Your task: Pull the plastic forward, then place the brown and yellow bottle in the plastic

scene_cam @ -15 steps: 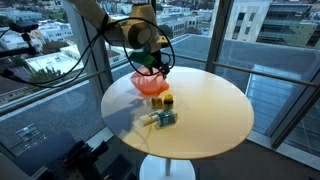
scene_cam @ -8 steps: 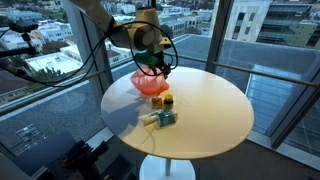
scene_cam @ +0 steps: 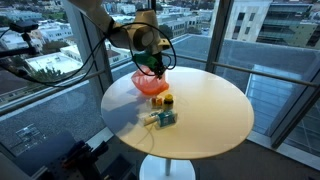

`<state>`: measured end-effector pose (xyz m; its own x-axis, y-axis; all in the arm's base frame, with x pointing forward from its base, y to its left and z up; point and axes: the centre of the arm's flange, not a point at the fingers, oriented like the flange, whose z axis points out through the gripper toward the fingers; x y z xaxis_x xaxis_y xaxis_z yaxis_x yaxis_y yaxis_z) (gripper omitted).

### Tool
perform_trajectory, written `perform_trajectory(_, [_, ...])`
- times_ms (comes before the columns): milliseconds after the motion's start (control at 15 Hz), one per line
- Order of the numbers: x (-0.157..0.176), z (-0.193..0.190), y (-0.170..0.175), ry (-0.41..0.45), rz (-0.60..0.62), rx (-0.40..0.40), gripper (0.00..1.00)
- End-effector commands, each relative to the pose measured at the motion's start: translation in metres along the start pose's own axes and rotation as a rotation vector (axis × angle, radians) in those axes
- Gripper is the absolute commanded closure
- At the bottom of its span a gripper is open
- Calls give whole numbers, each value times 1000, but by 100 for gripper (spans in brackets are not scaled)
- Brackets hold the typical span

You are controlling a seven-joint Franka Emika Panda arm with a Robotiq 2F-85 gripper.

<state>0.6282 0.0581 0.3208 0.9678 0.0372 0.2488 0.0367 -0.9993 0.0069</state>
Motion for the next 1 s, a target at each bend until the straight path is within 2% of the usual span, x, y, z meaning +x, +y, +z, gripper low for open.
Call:
perform_trajectory(0, [-10,-14,-4,-41,0,5,100])
perform_trajectory(467, [-68,-39,-10,-133,-35,11,97])
perform_trajectory(933, [-128,-60,5,-197,-18,30,98])
